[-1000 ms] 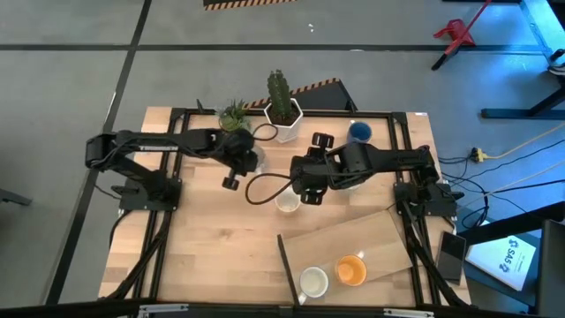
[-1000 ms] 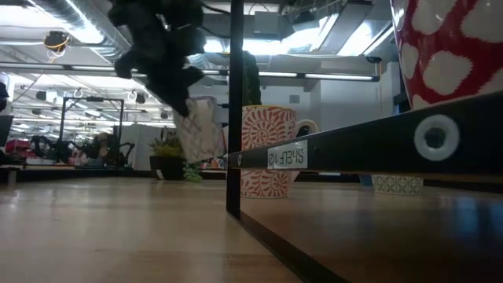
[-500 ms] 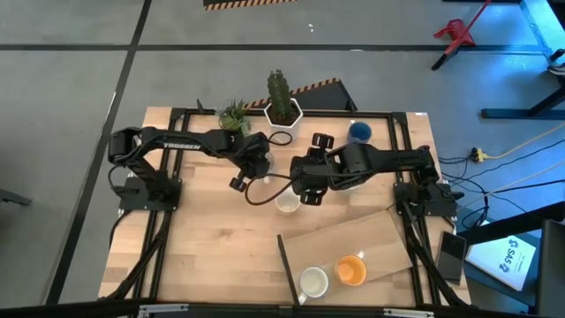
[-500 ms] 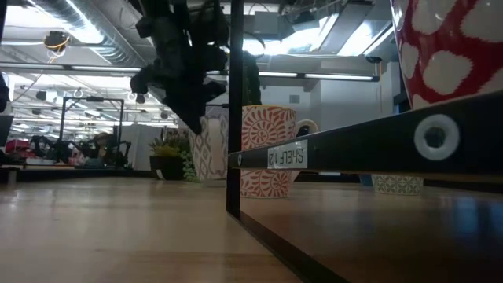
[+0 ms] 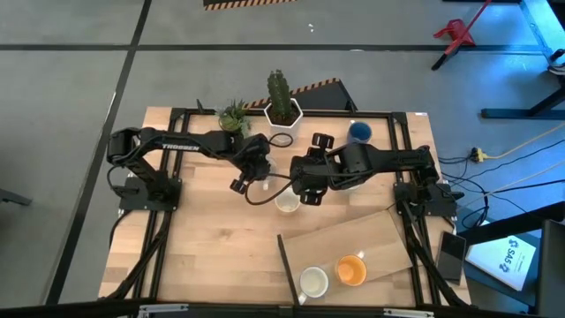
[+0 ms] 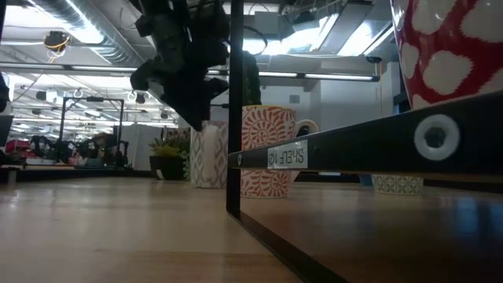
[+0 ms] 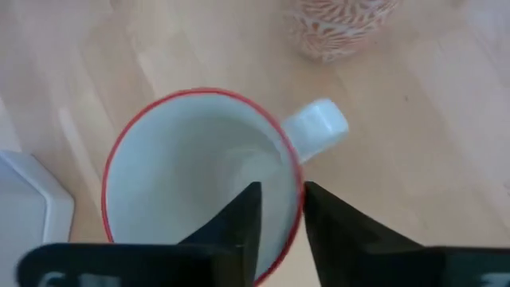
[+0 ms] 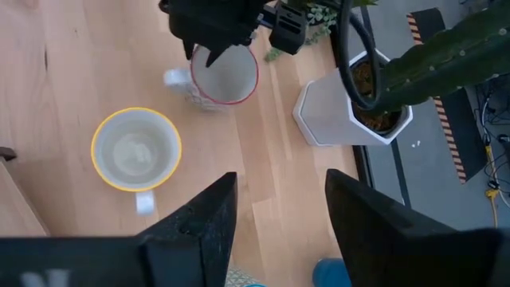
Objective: Place coffee mugs
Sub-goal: Put the gray mug on the shelf
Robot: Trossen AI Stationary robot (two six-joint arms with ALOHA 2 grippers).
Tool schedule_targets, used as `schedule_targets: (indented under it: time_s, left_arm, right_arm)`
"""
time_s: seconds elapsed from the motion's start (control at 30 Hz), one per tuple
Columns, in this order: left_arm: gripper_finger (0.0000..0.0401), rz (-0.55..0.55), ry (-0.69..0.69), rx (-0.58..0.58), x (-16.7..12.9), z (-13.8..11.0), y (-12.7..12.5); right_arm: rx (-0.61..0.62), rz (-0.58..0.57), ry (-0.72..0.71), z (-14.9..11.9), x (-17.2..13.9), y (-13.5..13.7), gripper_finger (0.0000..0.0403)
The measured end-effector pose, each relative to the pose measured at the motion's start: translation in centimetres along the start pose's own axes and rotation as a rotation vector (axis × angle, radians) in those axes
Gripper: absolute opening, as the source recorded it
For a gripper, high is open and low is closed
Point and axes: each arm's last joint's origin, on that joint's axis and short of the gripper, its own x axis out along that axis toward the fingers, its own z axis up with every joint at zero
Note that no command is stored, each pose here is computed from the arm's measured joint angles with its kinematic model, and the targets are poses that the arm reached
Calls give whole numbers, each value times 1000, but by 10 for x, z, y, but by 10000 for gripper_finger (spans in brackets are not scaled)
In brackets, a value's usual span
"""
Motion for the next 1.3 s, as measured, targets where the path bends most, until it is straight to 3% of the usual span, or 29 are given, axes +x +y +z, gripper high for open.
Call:
schedule_targets:
  time_s: [0.2,0.37,0.53,0.9,1.1,1.3]
  left_arm:
    - [139,18,5,-15,1,5,-5]
    - [163,49,-19,-32,-18,8,-11]
    - [177,125,-39,-116,-51,5,-17]
    - [179,168,12,-405,-136,-39,-57]
    - [179,210,-105,-542,-169,-54,-73]
    - [179,233,-185,-605,-185,-62,-82]
  right_arm:
    - [-15,-1,3,1,2,1,179]
    - [-84,29,2,9,17,8,179]
    - [-88,60,-9,26,55,12,179]
    - [207,97,-48,58,155,-20,179]
    - [229,100,84,49,200,-22,179]
    - [224,152,163,43,229,-17,179]
